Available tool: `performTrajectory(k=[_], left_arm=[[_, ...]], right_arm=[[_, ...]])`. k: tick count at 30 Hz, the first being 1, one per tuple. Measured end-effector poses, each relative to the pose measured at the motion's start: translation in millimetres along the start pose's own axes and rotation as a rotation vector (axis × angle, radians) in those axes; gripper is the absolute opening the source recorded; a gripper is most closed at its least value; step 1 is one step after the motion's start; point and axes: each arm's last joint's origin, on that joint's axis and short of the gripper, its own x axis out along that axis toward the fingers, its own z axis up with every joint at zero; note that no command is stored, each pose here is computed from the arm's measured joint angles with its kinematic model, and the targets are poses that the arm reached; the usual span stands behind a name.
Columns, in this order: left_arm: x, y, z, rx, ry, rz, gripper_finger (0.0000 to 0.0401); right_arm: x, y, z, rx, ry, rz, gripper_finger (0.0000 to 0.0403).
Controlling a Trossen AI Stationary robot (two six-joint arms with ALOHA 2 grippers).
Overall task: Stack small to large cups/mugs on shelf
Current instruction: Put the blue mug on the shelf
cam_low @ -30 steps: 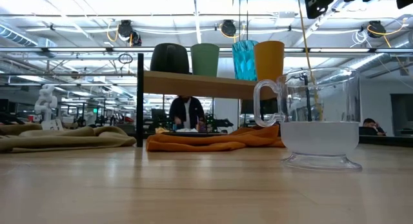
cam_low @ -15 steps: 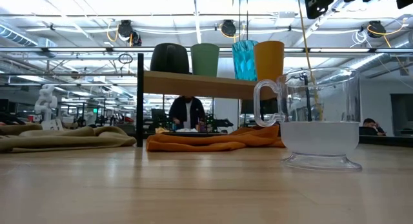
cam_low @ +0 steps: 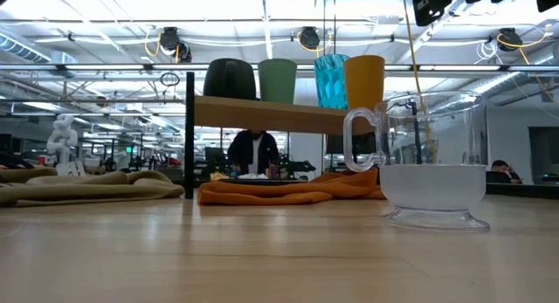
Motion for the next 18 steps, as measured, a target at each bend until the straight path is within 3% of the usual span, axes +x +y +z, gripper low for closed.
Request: performTrajectory(k=[18], left_arm=[[33, 2, 5, 0.038, 0.073, -0.064, 0.0200]], right_arm=[[0, 0, 0, 0.007, 0.000, 0.000, 0.0128]])
